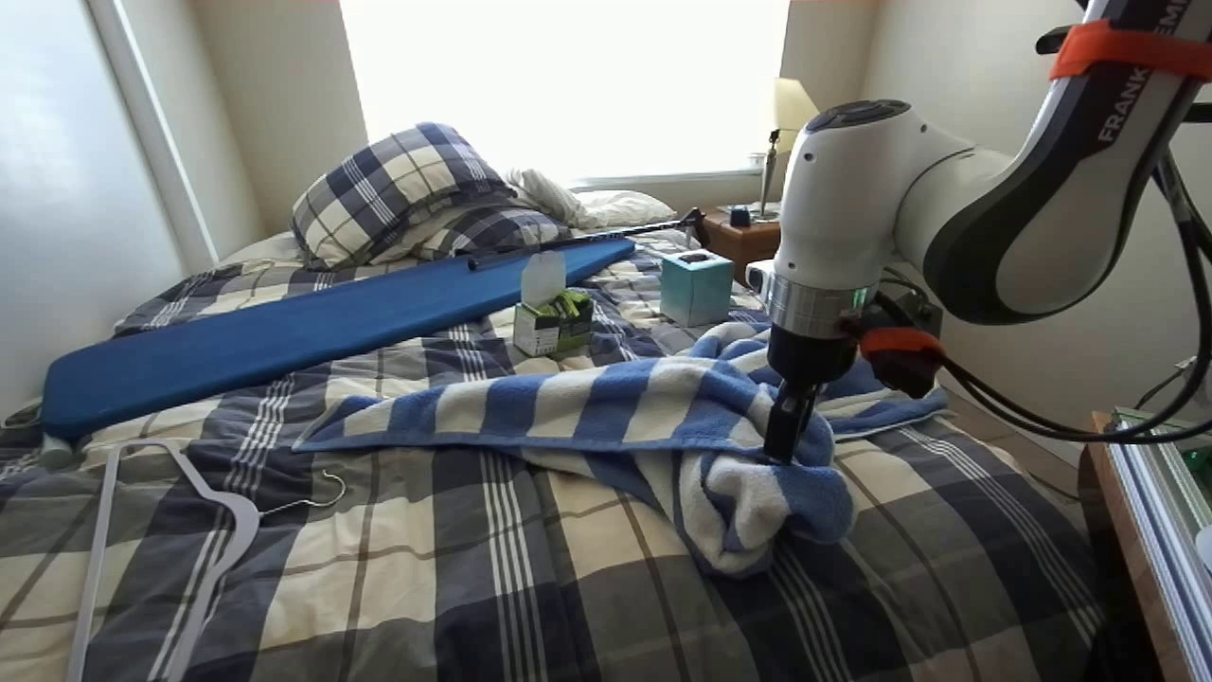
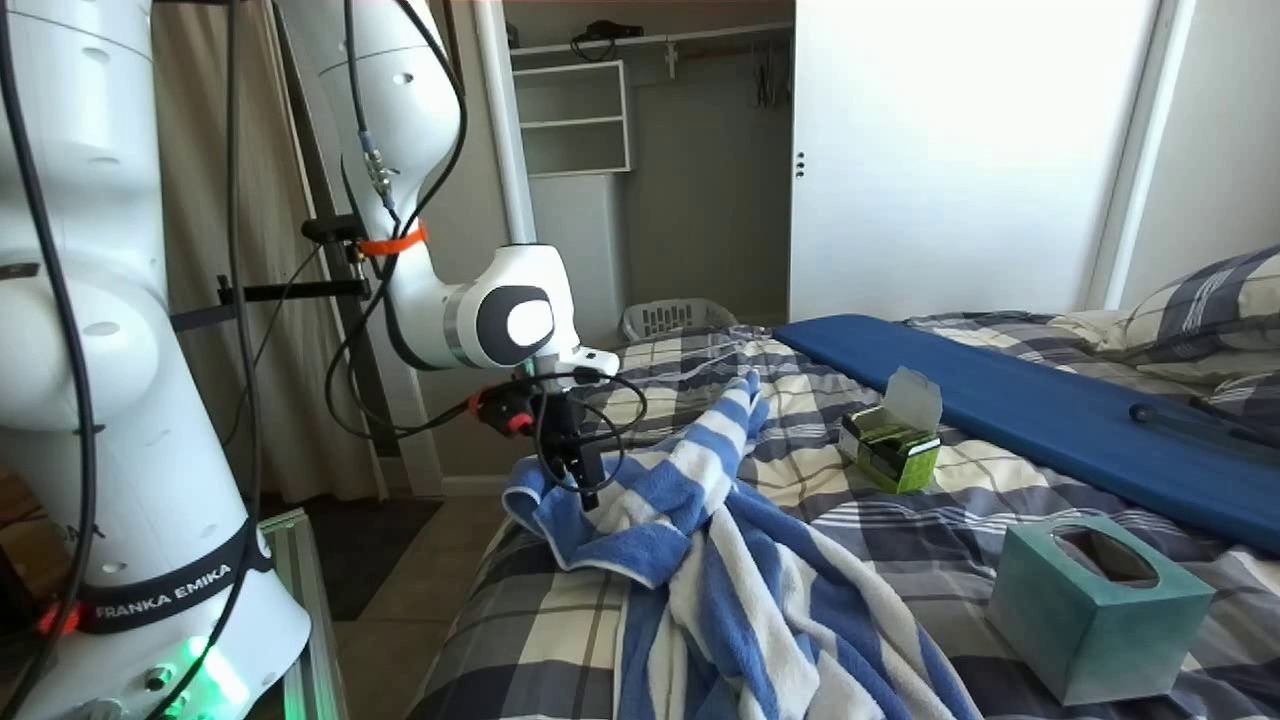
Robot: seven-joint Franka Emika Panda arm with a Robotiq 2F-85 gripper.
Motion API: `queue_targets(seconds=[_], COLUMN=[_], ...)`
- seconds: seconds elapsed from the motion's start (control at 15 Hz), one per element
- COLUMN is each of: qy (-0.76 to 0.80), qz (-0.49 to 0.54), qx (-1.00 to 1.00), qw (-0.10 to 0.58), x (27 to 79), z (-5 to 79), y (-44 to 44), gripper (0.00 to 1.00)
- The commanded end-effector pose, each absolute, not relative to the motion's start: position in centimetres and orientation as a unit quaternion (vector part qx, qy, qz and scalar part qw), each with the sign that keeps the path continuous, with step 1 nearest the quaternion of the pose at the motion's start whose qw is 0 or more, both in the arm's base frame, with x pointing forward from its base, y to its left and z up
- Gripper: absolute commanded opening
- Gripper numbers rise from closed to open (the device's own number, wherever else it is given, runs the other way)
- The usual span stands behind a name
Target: Spread the striped blanket on the bed
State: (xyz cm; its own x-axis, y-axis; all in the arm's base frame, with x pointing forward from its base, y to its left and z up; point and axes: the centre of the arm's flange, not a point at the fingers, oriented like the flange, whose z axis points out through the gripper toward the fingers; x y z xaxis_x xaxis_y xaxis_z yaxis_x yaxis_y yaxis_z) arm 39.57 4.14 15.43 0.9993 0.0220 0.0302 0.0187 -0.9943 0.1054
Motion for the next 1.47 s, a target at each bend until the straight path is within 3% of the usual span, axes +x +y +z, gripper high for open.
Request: queue_targets(seconds=[0.0, 0.33, 0.6, 1.0, 1.4], qy=[0.012, -0.003, -0.005, -0.003, 0.044], qz=[0.013, -0.005, -0.010, 0.041, 0.168], qx=[0.998, 0.998, 0.999, 0.998, 0.978], qw=[0.057, 0.068, 0.035, -0.051, -0.115], x=[40.1, 39.6, 39.7, 41.9, 48.3], z=[14.0, 15.6, 16.2, 22.2, 34.6], y=[5.0, 6.0, 7.3, 9.4, 11.2], gripper=[0.66, 0.31, 0.02, 0.01, 0.01])
